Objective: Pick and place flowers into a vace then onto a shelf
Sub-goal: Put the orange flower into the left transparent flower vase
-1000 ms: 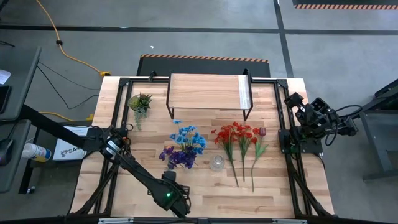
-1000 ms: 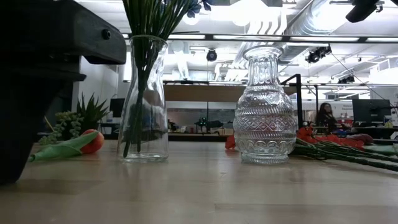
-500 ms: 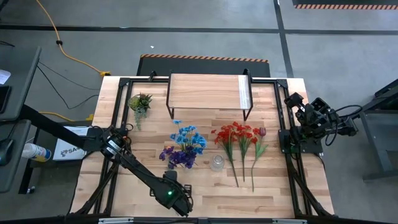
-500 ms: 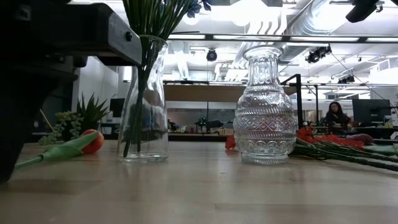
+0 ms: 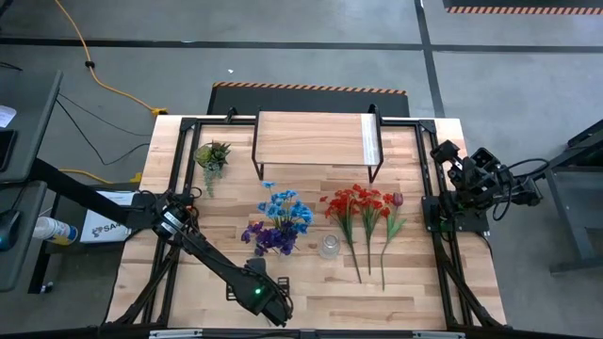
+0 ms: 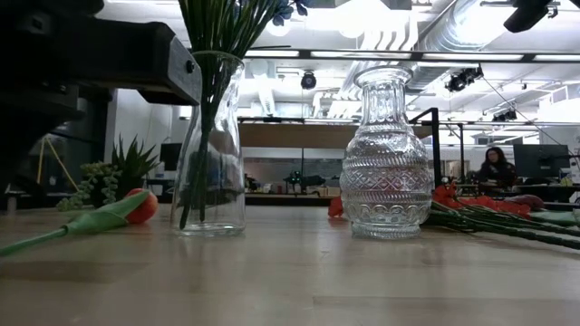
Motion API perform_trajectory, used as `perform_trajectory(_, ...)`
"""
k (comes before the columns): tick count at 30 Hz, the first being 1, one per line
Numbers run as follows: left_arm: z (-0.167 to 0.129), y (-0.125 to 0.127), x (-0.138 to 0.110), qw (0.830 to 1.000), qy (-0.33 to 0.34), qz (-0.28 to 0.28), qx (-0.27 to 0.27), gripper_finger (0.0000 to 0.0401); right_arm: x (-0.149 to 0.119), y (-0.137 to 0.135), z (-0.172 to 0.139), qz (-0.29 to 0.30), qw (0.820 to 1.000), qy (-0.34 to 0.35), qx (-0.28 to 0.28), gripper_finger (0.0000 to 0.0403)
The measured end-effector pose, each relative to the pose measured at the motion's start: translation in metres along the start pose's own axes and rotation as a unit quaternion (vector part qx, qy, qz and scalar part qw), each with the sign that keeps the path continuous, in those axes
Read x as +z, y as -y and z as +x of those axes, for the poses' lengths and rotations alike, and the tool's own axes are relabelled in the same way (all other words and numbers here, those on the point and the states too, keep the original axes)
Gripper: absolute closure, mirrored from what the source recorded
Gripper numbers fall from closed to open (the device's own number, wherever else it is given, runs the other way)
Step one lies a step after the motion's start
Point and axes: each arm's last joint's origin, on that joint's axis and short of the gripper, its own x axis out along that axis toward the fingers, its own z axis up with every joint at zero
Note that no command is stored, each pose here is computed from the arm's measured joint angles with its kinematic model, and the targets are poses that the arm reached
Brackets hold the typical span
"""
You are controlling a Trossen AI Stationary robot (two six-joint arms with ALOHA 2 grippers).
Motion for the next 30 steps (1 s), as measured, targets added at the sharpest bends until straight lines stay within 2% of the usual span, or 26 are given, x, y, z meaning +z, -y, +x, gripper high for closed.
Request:
perform_trajectory(3,0.0,0.0,0.0,1.0,-0.001,0.0,0.001,0.0381,0.0,0.0,0.0,0.0,1.0,0.0,0.0,0.0075)
perform_trajectory(11,-0.01,0.001,-0.004,1.0,-0.005,0.003,0.011,0.0381,0.0,0.0,0.0,0.0,1.0,0.0,0.0,0.0075)
perform_trajectory(15,-0.017,-0.008,-0.011,0.999,-0.006,0.016,0.04,0.0381,0.0,0.0,0.0,0.0,1.0,0.0,0.0,0.0075)
perform_trajectory(22,-0.032,-0.023,-0.023,0.998,0.004,0.009,0.057,0.0381,0.0,0.0,0.0,-0.002,1.0,0.0,0.0,0.0075)
perform_trajectory(30,-0.061,-0.032,-0.019,0.994,0.043,0.006,0.097,0.0381,0.0,0.0,0.0,-0.01,1.0,0.0,0.0,0.0075)
